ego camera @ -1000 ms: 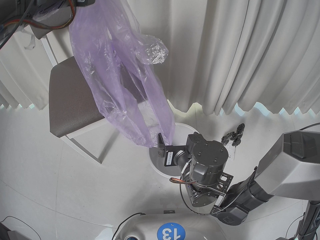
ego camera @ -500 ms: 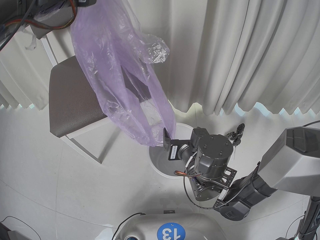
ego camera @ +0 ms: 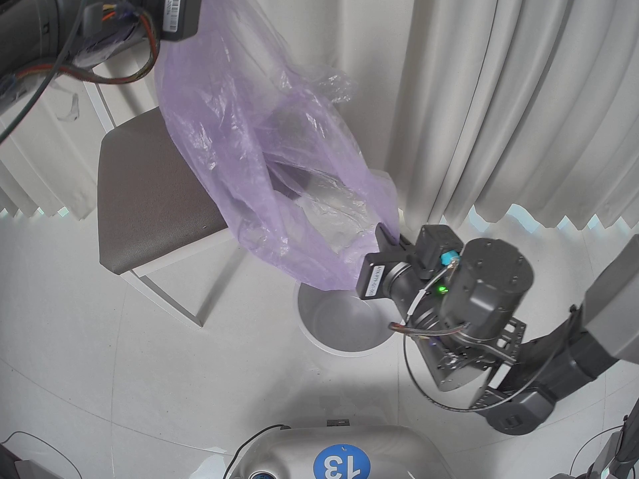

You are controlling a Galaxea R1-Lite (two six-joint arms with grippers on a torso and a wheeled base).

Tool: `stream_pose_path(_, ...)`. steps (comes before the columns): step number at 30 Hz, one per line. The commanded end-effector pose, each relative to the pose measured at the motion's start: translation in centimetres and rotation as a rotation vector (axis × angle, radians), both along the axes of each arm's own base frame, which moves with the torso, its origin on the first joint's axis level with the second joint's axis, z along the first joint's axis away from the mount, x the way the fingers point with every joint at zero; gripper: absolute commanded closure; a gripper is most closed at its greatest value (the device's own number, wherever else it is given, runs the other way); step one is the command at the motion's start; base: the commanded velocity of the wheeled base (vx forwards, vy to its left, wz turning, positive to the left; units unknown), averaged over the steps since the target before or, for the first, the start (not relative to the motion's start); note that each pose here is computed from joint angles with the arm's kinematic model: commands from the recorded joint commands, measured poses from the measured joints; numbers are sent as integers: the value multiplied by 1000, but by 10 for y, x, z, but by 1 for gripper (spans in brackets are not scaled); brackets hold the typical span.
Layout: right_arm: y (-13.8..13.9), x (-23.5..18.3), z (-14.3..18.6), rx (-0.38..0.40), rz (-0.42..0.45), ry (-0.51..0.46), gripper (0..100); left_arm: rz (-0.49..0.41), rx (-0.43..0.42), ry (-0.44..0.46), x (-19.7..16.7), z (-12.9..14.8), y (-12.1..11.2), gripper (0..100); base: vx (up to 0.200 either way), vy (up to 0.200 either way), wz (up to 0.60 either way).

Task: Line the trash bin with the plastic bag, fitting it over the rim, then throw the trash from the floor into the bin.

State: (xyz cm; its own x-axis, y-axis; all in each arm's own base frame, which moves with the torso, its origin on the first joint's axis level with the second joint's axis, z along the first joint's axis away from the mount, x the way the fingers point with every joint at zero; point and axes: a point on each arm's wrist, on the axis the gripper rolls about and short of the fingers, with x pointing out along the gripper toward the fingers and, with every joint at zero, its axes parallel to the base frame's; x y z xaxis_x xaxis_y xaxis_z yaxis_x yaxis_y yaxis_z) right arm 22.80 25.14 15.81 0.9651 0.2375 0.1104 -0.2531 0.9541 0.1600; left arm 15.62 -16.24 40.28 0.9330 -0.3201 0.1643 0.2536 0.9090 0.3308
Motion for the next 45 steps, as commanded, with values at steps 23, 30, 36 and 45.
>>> stream_pose_path(23,-131,-93,66,-5,49,-80,100,-139,109,172,20,-33,20,100,0,0,0)
stream_pose_path(30,-156,-112,72,10,85,-133,100,-230,47,292,8,-58,31,100,0,0,0)
stream_pose_path(36,-162,-119,70,2,113,-134,100,-340,21,326,-15,-80,40,100,0,0,0)
stream_pose_path(45,-163,-120,53,-85,126,-38,100,-369,-42,373,-3,-140,26,100,0,0,0)
